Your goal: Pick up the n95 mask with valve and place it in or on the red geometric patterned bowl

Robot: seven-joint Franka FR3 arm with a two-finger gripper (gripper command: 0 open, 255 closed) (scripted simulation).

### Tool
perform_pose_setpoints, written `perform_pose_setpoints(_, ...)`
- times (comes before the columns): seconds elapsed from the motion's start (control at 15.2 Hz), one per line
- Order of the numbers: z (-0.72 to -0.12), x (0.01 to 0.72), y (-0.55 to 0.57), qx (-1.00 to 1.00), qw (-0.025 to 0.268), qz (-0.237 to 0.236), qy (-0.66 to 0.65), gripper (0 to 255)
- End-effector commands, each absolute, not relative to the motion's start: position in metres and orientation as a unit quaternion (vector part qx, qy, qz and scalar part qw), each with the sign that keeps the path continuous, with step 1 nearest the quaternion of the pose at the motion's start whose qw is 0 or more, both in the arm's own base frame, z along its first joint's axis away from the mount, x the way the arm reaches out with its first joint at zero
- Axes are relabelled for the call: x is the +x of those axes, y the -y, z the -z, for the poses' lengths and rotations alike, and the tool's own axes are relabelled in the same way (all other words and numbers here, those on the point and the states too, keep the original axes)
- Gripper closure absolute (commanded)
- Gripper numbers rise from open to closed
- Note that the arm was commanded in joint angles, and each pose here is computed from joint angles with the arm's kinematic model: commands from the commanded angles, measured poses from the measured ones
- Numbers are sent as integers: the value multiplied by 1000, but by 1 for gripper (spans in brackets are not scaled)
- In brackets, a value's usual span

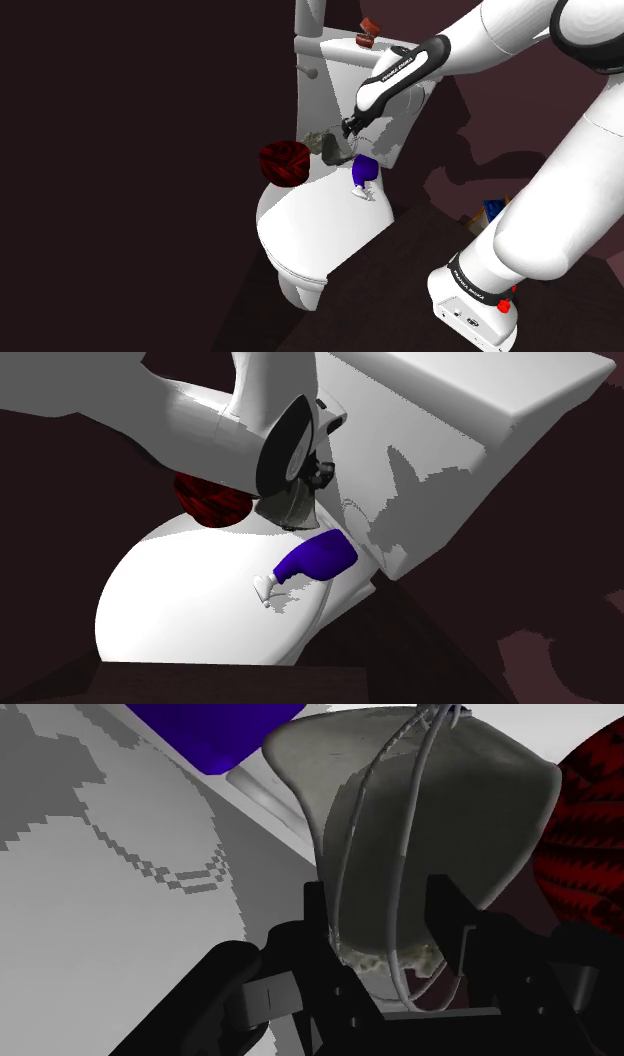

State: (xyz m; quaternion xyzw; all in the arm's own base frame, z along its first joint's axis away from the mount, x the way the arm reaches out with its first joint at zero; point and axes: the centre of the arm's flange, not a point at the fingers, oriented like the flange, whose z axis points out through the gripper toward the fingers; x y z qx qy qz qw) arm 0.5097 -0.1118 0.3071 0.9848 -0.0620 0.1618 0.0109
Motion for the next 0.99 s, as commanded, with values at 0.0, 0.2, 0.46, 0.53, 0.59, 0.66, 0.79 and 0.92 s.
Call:
perform_pose_setpoints(0.0, -318, 509, 111, 985, 11, -162, 62, 255)
perform_pose_setpoints(0.2, -334, 509, 111, 985, 11, -162, 62, 255)
perform_pose_setpoints(0.46, -355, 509, 111, 985, 11, -162, 62, 255)
perform_pose_setpoints(0.53, -360, 509, 111, 985, 11, -162, 62, 255)
perform_pose_setpoints(0.59, -365, 509, 111, 985, 11, -162, 62, 255)
perform_pose_setpoints(0.66, -370, 509, 111, 985, 11, -162, 62, 255)
perform_pose_setpoints(0.79, -381, 509, 111, 985, 11, -162, 62, 255)
perform_pose_setpoints(0.92, -392, 509, 111, 985, 11, -162, 62, 255)
